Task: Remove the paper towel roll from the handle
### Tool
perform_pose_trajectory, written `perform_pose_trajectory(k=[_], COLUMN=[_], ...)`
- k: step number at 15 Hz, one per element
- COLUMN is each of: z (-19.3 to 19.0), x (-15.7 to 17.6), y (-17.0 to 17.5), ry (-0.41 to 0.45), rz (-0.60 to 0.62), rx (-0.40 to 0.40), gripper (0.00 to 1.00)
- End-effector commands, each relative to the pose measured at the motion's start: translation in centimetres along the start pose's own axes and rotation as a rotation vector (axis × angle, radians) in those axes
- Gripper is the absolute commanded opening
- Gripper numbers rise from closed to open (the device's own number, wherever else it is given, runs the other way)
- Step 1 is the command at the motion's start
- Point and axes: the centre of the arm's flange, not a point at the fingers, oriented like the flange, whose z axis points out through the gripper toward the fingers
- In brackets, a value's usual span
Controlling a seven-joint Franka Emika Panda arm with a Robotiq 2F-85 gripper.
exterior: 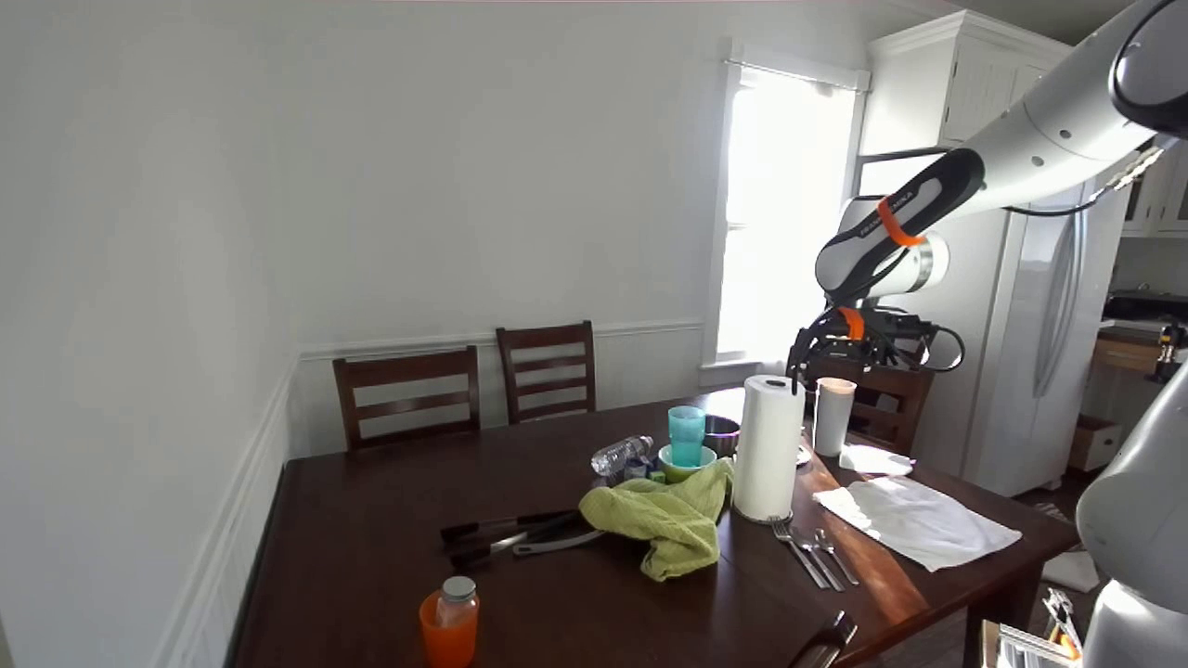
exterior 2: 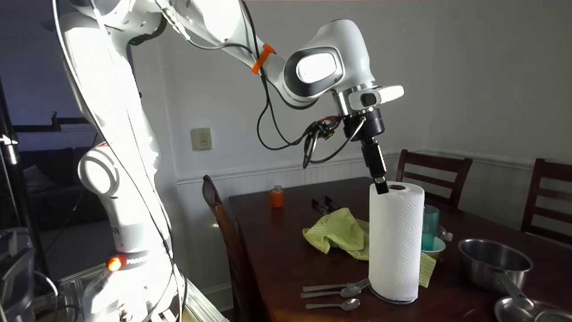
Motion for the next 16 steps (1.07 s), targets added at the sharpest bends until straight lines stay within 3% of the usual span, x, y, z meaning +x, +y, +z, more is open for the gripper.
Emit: perform_pose_trajectory(k=[1, 8, 14, 16], z=[1.1, 3.6, 3.9, 4.2], x=[3.1, 4.7, 5.4, 5.2], y=[-1.6, -2.8, -2.9, -3.1], ry=[-0.029, -0.091, -0.110, -0.125], rz=[0.066, 0.134, 0.194, 0.186], rx=[0.041, 0.046, 0.100, 0.055], gripper=[1.00, 1.00, 1.00, 1.00])
